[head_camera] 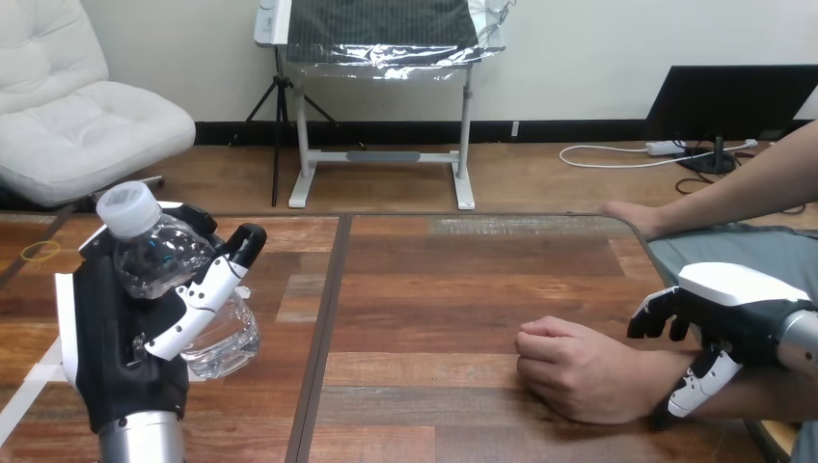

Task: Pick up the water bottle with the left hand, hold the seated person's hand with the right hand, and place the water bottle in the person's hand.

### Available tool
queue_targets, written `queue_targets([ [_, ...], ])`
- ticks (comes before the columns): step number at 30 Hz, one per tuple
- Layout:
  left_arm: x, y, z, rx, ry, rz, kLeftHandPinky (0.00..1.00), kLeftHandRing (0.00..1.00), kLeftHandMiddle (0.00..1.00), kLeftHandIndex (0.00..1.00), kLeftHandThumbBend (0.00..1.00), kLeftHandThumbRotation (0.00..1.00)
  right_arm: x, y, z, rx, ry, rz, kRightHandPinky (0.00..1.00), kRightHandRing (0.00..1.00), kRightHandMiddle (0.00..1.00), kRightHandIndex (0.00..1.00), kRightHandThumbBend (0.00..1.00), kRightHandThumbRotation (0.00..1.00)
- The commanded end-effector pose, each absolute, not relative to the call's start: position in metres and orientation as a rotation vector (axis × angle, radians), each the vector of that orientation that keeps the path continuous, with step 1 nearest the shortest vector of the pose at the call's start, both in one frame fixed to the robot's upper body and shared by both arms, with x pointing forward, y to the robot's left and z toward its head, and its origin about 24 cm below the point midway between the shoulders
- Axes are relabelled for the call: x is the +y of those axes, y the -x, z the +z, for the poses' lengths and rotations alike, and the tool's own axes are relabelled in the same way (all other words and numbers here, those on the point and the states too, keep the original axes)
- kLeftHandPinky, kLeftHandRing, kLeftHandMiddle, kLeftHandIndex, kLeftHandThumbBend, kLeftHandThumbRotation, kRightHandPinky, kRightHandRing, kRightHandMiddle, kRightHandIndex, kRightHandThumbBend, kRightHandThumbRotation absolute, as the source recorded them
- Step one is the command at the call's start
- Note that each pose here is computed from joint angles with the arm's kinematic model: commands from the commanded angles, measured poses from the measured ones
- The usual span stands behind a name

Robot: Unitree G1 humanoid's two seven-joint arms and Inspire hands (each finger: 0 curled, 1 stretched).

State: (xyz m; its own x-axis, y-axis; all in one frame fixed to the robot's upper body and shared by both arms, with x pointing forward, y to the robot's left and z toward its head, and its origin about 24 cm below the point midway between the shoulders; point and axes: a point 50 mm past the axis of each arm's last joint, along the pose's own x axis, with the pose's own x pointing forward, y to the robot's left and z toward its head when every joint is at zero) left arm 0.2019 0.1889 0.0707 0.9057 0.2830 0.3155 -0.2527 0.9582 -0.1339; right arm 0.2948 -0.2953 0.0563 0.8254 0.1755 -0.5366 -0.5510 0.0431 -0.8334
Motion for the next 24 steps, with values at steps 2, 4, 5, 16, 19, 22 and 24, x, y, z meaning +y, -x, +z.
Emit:
queue_targets([
  [2, 0.1870, -0.2125, 0.0972, -0.463, 0.098, 0.254, 0.20, 0.26, 0.32, 0.36, 0.55, 0.00, -0.3053, -0.2653, 0.0137, 0.540, 1.310, 0.611, 0.59, 0.73, 0.77, 0.75, 0.81, 0.24],
  [4, 0.1875, -0.2125, 0.0973, -0.461, 0.099, 0.256, 0.20, 0.26, 0.32, 0.36, 0.55, 0.00, -0.3042, -0.2645, 0.0143, 0.548, 1.296, 0.616, 0.60, 0.73, 0.77, 0.75, 0.80, 0.25],
  [5, 0.1877, -0.2125, 0.0973, -0.460, 0.101, 0.256, 0.20, 0.26, 0.32, 0.36, 0.55, 0.00, -0.3038, -0.2642, 0.0145, 0.553, 1.291, 0.618, 0.61, 0.73, 0.77, 0.75, 0.79, 0.26],
  [16, 0.1895, -0.2127, 0.0972, -0.455, 0.110, 0.259, 0.19, 0.25, 0.32, 0.36, 0.55, 0.00, -0.3001, -0.2615, 0.0164, 0.598, 1.242, 0.643, 0.64, 0.73, 0.78, 0.77, 0.79, 0.31],
  [19, 0.1896, -0.2126, 0.0971, -0.451, 0.114, 0.262, 0.19, 0.25, 0.32, 0.36, 0.55, 0.00, -0.2996, -0.2610, 0.0172, 0.636, 1.220, 0.653, 0.65, 0.74, 0.79, 0.78, 0.80, 0.32],
  [22, 0.1893, -0.2124, 0.0973, -0.449, 0.123, 0.262, 0.19, 0.25, 0.32, 0.36, 0.55, 0.00, -0.2987, -0.2601, 0.0189, 0.670, 1.194, 0.667, 0.64, 0.74, 0.79, 0.79, 0.82, 0.35],
  [24, 0.1893, -0.2124, 0.0974, -0.452, 0.127, 0.261, 0.19, 0.25, 0.32, 0.36, 0.56, 0.00, -0.2976, -0.2594, 0.0204, 0.687, 1.183, 0.677, 0.64, 0.73, 0.79, 0.80, 0.82, 0.36],
])
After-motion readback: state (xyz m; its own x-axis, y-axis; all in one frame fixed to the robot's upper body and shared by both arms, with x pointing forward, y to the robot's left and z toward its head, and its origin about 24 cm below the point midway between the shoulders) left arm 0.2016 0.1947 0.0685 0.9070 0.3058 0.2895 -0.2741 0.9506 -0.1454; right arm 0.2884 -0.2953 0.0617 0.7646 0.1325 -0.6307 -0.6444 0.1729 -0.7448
